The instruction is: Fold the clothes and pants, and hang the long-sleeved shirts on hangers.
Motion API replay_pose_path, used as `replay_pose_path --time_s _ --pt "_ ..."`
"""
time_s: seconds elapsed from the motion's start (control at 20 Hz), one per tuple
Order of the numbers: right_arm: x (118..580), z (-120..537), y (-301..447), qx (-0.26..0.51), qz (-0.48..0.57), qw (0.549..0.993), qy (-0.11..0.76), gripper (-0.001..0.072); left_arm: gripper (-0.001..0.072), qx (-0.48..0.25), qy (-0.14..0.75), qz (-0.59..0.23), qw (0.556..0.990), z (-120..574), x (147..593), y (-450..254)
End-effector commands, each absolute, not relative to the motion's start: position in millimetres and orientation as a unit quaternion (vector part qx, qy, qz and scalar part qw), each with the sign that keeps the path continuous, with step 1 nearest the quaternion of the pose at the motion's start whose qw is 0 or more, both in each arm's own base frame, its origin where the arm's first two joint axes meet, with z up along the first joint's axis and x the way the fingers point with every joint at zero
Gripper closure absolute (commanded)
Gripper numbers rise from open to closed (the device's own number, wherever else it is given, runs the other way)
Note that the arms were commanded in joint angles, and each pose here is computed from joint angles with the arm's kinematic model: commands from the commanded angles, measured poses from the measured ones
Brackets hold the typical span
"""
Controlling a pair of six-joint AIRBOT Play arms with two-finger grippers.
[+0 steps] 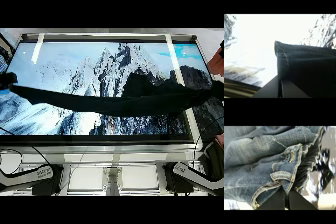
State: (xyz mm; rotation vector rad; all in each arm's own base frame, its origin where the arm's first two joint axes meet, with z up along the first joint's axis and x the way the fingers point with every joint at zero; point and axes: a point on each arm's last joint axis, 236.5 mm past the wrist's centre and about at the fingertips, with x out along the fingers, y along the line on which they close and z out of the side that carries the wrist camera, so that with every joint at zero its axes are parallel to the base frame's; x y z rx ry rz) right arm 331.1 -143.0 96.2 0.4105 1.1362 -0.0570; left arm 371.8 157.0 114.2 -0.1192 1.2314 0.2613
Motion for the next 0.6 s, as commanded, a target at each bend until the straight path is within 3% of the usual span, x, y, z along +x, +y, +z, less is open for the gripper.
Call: replay_pose_path --time_s 0.0,0.2,0.55 --pt "299 47 -131 0.205 -0.004 0.780 0.591 0.0685 0.0685 -0.072 0.646 0.129 0.749 63 333 161" --pt "271 10 -104 0.244 0.021 0.731 0.637 0.0686 0.0685 -0.090 0.724 0.115 0.674 3 279 155" --pt "338 27 -119 0.291 -0.008 0.803 0.520 0.0686 0.0685 -0.126 0.756 0.120 0.631 -26 258 163"
